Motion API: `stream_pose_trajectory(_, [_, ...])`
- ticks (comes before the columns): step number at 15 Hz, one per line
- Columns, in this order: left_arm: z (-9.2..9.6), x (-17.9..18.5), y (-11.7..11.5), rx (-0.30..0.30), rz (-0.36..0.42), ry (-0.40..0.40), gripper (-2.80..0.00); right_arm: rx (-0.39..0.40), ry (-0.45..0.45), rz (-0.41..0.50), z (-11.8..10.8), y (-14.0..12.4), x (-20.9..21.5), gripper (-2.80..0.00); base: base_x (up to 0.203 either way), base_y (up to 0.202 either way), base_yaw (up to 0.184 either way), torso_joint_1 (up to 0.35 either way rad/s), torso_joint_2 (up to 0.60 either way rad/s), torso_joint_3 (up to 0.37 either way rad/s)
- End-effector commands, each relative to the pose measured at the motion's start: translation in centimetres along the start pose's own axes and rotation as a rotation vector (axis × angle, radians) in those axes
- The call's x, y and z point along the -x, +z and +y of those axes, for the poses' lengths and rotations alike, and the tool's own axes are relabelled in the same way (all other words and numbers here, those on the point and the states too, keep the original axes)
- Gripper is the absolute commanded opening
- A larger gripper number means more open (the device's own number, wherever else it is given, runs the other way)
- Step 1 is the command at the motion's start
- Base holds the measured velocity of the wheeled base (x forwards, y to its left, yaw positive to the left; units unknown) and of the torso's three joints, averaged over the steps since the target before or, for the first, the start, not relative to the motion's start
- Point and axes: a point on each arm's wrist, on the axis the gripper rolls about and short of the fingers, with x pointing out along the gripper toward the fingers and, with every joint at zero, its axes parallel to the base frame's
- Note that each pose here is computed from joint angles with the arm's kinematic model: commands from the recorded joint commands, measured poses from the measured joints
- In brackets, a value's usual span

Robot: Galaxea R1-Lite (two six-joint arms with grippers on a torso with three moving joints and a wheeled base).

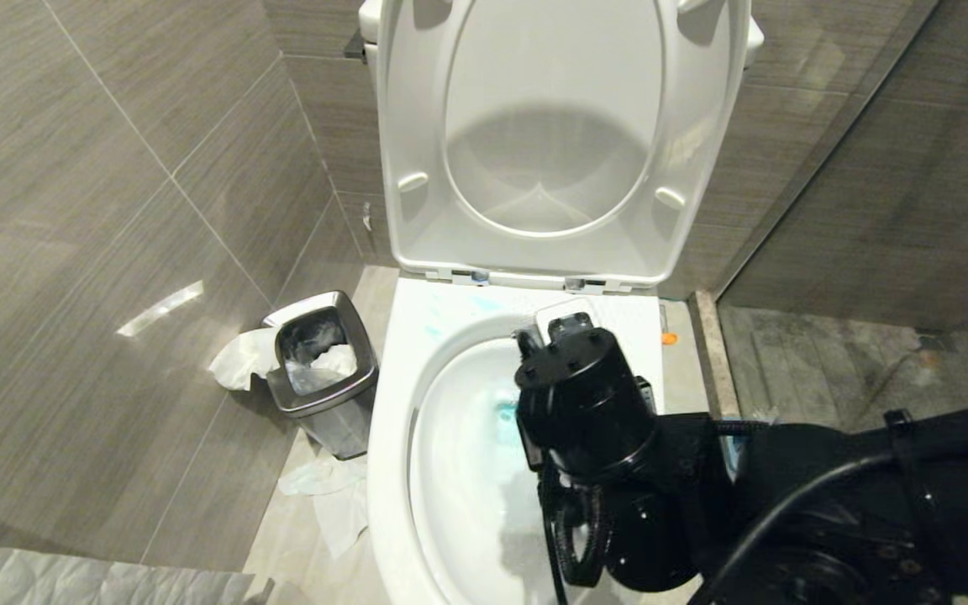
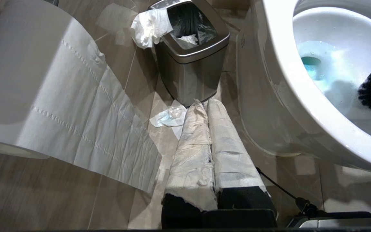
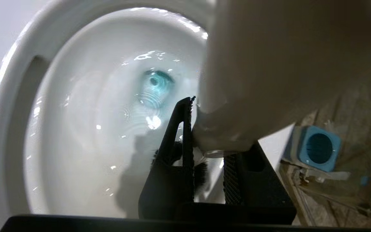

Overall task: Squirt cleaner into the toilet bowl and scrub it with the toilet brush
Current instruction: Scrub the toilet bowl

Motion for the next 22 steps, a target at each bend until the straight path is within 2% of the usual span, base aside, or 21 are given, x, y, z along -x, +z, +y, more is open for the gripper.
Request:
stream_pose_trajectory(1, [0.0,0.0,0.0,0.000,0.001,0.000,-2.80,-0.057,-0.081,-0.009,-3.0,1.3,-1.4,-2.80,0.000,0.000,0.000,0.000,0.00,0.000])
stream_pose_trajectory(5, [0.0,0.0,0.0,0.000,0.001,0.000,-2.80,-0.122,-0.142,-0.038,-2.3,3.4,-5.8,-2.80,0.000,0.000,0.000,0.000,0.00,0.000])
stream_pose_trajectory(9, [0.0,0.0,0.0,0.000,0.001,0.000,-2.80,-0.163,-0.148,-0.084,0.8,4.9,-10.0,-2.80,0.000,0.000,0.000,0.000,0.00,0.000])
stream_pose_trajectory(13, [0.0,0.0,0.0,0.000,0.001,0.000,-2.80,-0.181,-0.132,-0.152,3.6,6.4,-12.5,-2.80,0.000,0.000,0.000,0.000,0.00,0.000])
stream_pose_trajectory(18, [0.0,0.0,0.0,0.000,0.001,0.000,-2.80,-0.145,-0.019,-0.170,8.4,5.9,-9.6,-2.80,0.000,0.000,0.000,0.000,0.00,0.000])
stream_pose_trajectory(20, [0.0,0.0,0.0,0.000,0.001,0.000,-2.80,-0.126,0.021,-0.156,9.4,5.1,-7.7,-2.80,0.000,0.000,0.000,0.000,0.00,0.000])
stream_pose_trajectory(22, [0.0,0.0,0.0,0.000,0.001,0.000,-2.80,-0.109,0.054,-0.132,9.6,4.3,-5.6,-2.80,0.000,0.000,0.000,0.000,0.00,0.000])
